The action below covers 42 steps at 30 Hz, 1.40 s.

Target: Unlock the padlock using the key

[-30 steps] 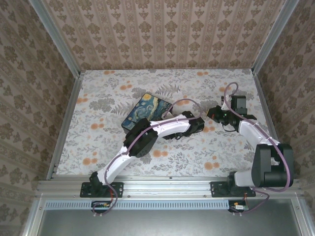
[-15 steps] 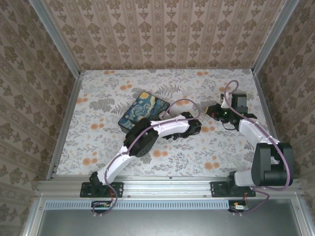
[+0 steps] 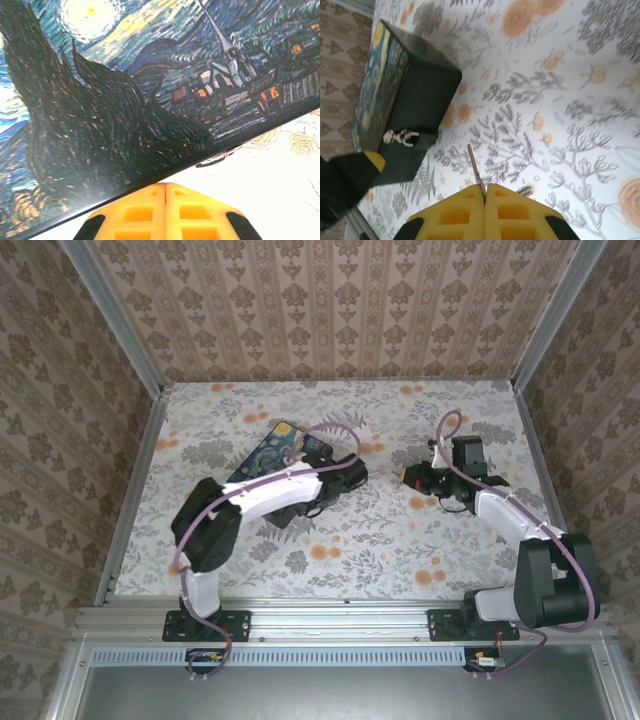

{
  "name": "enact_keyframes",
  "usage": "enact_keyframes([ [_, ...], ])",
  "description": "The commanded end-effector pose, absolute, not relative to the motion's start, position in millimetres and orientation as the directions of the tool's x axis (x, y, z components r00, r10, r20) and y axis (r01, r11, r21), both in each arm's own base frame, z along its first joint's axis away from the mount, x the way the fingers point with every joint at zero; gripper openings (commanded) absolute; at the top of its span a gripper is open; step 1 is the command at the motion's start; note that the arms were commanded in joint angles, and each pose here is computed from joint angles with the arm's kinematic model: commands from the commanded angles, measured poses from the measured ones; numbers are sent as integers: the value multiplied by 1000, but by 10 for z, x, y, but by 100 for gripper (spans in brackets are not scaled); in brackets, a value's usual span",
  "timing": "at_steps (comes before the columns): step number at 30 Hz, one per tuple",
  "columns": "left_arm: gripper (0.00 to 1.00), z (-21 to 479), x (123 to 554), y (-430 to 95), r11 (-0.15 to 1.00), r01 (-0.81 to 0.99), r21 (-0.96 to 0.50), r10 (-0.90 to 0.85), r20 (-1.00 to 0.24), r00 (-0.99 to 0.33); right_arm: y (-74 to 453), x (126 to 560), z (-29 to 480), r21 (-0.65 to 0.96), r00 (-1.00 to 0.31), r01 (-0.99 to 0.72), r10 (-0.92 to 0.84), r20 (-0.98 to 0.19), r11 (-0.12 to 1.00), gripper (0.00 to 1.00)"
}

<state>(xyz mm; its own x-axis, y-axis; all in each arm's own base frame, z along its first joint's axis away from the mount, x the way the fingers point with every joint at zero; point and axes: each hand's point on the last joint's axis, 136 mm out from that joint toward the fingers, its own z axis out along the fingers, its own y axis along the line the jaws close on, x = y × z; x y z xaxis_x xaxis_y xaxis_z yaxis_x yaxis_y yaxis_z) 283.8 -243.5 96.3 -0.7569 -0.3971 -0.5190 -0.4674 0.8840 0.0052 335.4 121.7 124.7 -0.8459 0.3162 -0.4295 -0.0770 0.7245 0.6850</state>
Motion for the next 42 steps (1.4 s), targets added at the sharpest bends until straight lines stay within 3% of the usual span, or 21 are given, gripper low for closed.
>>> enact_keyframes([
  [1,5,989,2831,-2504,935,-355,-24,-329,-436,-838,1249,3293,1205,685,-844,-76,320,-431,725,0],
  [3,28,1039,2825,-2519,942,-336,-12,-309,-423,-852,1256,3282,1157,680,-846,-67,320,-427,731,0],
  [6,51,1066,2771,-2583,930,-368,15,-325,-436,-839,1213,3310,1114,671,-844,-48,329,-423,740,0],
  [11,63,1077,2589,-2611,841,-515,165,-357,-547,-758,1048,3441,1178,660,-829,-25,354,-434,751,0],
  [20,66,677,2792,-2738,753,-643,143,-419,-650,-634,931,3591,1298,652,-816,-19,365,-448,758,0],
  [28,77,464,3026,-2765,743,-665,74,-425,-715,-554,848,3718,1180,667,-825,7,381,-418,745,0],
  [35,74,303,3064,-2706,675,-738,25,-490,-732,-473,887,3839,1115,684,-836,-4,373,-402,729,0],
  [42,65,245,3137,-2645,613,-790,-14,-507,-773,-380,900,3925,1065,693,-841,0,374,-390,721,0],
])
